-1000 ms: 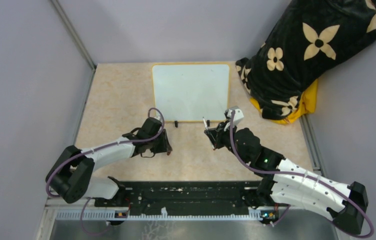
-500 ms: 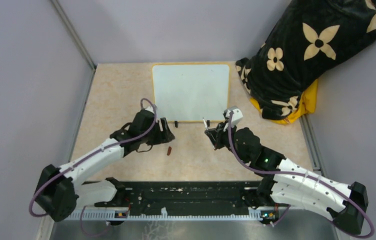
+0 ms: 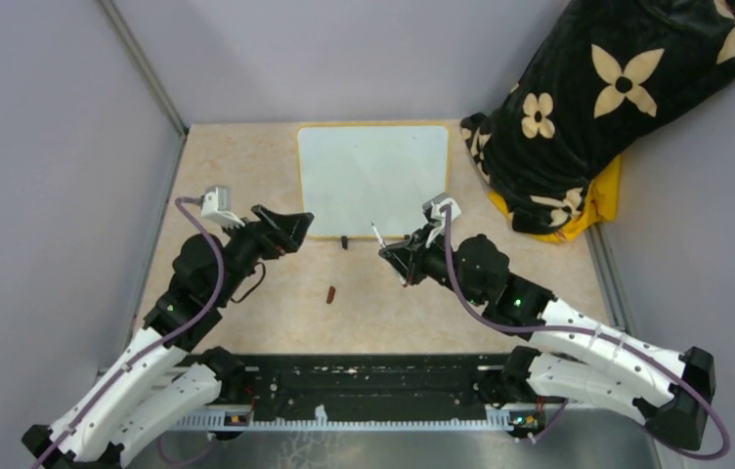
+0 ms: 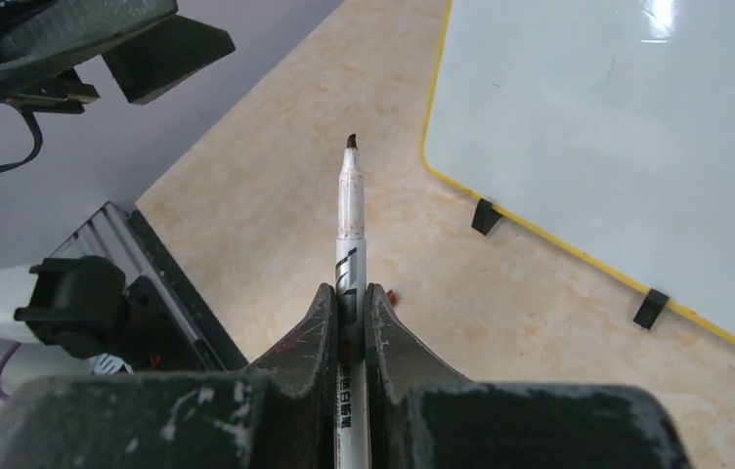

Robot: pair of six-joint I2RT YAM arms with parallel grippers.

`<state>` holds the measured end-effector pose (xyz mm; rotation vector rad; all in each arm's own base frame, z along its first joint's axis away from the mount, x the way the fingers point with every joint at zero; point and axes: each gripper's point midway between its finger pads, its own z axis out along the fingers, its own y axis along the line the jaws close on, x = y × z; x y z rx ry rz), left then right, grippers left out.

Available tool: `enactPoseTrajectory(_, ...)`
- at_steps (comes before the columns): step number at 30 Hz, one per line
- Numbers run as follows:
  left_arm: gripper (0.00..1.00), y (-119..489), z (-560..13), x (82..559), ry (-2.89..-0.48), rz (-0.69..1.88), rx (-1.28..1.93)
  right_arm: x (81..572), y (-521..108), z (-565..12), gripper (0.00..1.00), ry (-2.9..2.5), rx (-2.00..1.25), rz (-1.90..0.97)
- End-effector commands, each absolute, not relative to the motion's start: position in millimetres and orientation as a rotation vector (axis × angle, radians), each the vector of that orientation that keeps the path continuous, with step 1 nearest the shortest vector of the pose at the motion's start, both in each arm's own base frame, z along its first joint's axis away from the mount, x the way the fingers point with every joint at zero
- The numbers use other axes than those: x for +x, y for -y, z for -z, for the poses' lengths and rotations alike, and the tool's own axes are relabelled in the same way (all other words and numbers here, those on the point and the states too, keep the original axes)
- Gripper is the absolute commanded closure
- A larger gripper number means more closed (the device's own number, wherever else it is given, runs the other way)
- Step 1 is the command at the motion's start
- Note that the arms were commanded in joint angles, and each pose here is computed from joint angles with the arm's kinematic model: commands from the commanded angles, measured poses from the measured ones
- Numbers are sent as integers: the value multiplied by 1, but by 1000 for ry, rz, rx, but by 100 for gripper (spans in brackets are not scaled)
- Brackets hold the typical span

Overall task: Write a sentence on the whiteboard
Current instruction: Place the pen cap at the center of the board, then write a sentence on the whiteboard.

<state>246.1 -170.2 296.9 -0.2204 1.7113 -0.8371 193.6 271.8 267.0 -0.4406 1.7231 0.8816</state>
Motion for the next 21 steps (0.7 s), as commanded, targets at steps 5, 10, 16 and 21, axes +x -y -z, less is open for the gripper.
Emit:
enactPoseTrajectory(5, 1, 195, -328, 241, -1593, 986, -89, 188, -300, -310, 100, -1603, -493, -1025)
enactPoseTrajectory(10, 1, 219, -335, 218, -1521, 1098, 145, 184, -316, -317, 100, -1579, -509, -1108)
enactPoseTrajectory(16, 1, 228, -348, 190, -1390, 1282, 206, 173, -331, -334, 100, -1519, -545, -1231)
enactPoseTrajectory(21, 1, 229, -350, 188, -1428, 1308, 180, 167, -334, -349, 100, -1460, -529, -1301)
